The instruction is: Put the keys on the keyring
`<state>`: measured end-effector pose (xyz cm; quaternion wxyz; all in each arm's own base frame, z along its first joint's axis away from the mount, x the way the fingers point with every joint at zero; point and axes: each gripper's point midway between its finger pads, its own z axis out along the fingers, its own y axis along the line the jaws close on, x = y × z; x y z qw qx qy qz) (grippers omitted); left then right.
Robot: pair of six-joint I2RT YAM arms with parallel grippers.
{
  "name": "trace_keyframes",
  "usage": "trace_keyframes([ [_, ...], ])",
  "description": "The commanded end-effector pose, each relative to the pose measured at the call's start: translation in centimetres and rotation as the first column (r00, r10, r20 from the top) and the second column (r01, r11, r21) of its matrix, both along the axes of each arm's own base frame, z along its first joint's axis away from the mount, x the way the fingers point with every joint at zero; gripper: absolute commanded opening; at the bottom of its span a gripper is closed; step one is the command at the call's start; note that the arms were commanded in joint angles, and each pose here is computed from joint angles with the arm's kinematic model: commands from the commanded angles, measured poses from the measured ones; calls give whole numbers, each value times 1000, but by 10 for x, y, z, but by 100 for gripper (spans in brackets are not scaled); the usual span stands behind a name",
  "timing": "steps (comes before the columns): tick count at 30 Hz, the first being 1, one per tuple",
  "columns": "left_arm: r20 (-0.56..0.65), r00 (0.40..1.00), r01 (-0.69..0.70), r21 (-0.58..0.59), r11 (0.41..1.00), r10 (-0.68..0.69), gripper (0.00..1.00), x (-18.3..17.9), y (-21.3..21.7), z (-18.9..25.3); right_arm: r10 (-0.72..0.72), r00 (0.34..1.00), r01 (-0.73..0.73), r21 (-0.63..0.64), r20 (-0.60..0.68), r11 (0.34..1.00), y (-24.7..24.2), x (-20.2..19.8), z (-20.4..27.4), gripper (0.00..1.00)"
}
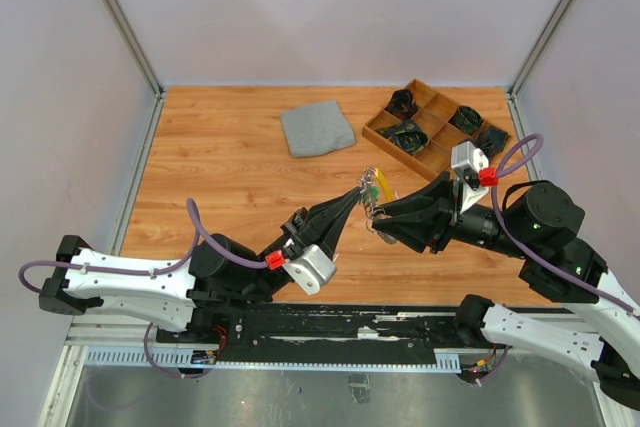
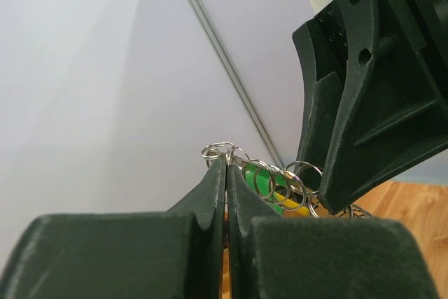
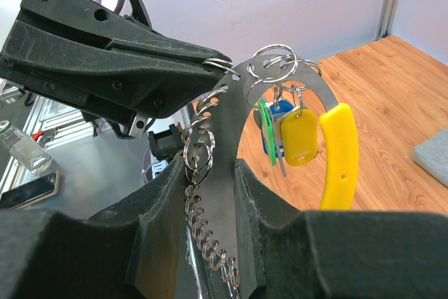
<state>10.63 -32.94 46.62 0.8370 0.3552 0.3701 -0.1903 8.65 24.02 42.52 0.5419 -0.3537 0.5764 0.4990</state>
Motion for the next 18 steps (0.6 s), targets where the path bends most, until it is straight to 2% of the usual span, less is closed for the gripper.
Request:
trace_keyframes([
  [1,-30,1000,-7,-12,1000,6,0,1,2,1,-11,999,9,54,43,998,-4,0,16,9],
  [8,-70,996,43,-64,997,-47,1,-4,6,9,-23,998,21,50,50,999,-6,2,14,28],
  [18,-149,983,90,-143,986,-112,1,-5,12,12,-5,994,3,17,111,1000,-11,-4,14,39],
])
